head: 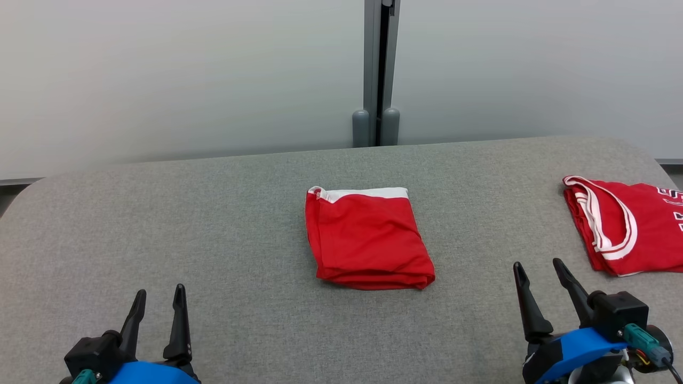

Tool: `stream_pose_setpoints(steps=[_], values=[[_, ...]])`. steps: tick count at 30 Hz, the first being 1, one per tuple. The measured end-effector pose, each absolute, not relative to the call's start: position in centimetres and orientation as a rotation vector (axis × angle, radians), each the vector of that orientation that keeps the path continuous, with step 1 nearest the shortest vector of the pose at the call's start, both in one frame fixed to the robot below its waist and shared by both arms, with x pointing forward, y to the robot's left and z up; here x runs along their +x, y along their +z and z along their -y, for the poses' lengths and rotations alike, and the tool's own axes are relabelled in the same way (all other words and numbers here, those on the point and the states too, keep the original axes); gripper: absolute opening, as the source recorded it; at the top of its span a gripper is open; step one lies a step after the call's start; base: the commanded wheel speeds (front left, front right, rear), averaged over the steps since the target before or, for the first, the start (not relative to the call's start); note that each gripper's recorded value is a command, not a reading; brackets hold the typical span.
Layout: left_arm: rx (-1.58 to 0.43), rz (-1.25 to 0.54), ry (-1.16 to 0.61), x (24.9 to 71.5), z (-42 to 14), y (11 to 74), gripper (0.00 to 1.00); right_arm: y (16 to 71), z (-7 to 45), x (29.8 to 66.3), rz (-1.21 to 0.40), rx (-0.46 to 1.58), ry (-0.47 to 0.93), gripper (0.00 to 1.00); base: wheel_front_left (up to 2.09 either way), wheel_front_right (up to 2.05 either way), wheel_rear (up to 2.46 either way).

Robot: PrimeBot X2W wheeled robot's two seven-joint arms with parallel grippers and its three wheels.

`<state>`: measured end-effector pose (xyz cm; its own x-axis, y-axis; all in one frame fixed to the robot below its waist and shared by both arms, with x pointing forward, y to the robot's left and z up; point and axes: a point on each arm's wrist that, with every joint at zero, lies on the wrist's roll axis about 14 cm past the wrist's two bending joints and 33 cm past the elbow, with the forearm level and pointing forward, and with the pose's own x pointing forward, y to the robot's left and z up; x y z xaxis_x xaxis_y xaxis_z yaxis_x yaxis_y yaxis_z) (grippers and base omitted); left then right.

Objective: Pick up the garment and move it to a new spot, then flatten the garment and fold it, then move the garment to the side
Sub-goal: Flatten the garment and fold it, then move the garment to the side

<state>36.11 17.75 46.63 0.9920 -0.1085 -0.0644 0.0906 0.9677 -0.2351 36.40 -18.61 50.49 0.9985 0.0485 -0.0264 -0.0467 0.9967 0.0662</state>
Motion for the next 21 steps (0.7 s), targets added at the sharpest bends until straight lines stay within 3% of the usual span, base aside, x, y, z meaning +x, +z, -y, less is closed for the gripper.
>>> stream_pose_setpoints(steps=[21], values=[[-0.228,-0.083,-0.069,35.44,-18.52,46.37,1.00,49.64,18.40,36.54,-0.055,0.080,0.052,1.00,0.00,0.00,0.00]])
